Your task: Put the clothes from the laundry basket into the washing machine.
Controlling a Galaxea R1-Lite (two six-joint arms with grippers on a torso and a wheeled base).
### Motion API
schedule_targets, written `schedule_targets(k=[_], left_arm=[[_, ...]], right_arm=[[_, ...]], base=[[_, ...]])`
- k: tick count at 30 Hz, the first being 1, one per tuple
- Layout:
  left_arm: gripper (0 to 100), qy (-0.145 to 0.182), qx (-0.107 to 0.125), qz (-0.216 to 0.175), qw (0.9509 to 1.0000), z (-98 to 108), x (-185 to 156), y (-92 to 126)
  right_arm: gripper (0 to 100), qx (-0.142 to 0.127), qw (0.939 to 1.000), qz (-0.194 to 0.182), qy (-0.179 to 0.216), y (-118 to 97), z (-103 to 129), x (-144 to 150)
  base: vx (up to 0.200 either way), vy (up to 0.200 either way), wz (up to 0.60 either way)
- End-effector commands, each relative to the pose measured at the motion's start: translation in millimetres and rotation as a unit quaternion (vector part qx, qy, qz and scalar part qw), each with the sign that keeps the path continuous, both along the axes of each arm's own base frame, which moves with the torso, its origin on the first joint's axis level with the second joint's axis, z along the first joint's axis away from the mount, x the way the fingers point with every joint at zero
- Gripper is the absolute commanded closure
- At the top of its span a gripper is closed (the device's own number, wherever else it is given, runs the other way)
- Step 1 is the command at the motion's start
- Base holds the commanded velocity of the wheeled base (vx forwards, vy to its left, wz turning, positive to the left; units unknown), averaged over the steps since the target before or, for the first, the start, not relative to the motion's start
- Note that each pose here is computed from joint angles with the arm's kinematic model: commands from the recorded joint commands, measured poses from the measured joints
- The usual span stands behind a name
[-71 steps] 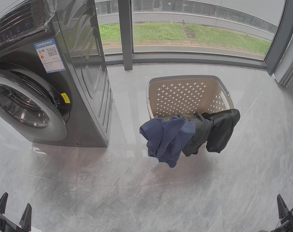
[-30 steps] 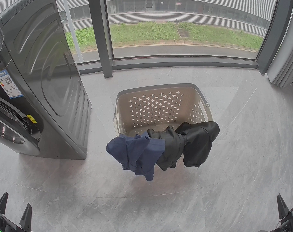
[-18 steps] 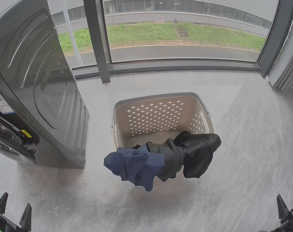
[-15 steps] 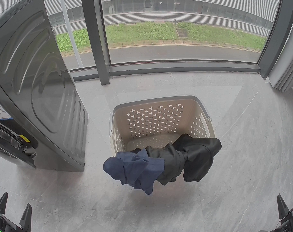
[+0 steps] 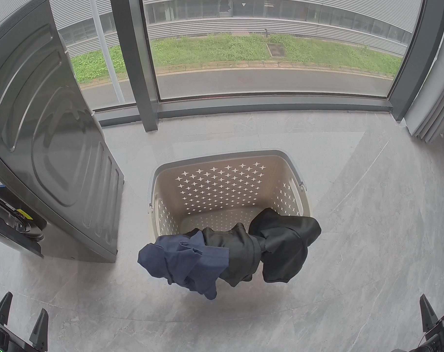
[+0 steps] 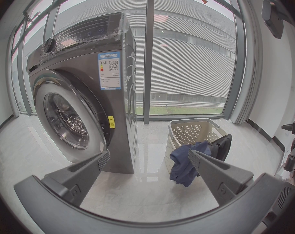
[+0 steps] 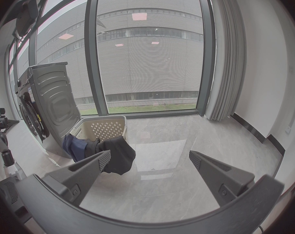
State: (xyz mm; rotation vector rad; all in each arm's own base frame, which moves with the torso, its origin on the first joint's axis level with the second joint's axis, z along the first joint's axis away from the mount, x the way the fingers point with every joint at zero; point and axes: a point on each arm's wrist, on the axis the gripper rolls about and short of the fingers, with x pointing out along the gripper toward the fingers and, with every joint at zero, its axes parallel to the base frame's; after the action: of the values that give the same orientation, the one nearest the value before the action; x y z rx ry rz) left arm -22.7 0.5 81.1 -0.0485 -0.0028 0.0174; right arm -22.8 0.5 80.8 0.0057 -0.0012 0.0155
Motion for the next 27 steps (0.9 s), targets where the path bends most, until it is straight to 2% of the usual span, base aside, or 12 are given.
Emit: schedule_targets(k=[1, 4, 10, 19, 25, 27], left_arm=[[0, 0.003, 0.000, 0.000, 1.0000, -4.7, 0.4, 0.0], [0, 0.003, 0.000, 0.000, 1.0000, -4.7, 0.4, 0.0], [0, 0.003, 0.000, 0.000, 1.0000, -4.7, 0.4, 0.0], [0, 0.003, -0.001, 0.000, 1.0000, -4.7, 0.4, 0.0], [0, 0.003, -0.002, 0.000, 1.0000, -4.7, 0.4, 0.0], [0, 0.003, -0.003, 0.000, 1.0000, -4.7, 0.4, 0.0]], right_arm=[[0, 0.000, 1.0000, 0.000, 0.000, 0.0, -5.2, 0.0], [0, 0.000, 1.0000, 0.000, 0.001, 0.0, -5.3, 0.0], [0, 0.000, 1.0000, 0.000, 0.000, 0.0, -5.2, 0.0], [0, 0.000, 1.0000, 0.001, 0.000, 0.0, -5.2, 0.0], [0, 0.000, 1.0000, 0.001, 0.001, 0.0, -5.3, 0.0], [0, -0.001, 1.0000, 0.001, 0.001, 0.0, -5.3, 0.0]], base=[[0.000, 0.000, 0.00], [0.000, 0.000, 0.00], [0.200, 0.000, 0.00], [0.000, 0.000, 0.00], [0.200, 0.000, 0.00], [0.000, 0.000, 0.00]])
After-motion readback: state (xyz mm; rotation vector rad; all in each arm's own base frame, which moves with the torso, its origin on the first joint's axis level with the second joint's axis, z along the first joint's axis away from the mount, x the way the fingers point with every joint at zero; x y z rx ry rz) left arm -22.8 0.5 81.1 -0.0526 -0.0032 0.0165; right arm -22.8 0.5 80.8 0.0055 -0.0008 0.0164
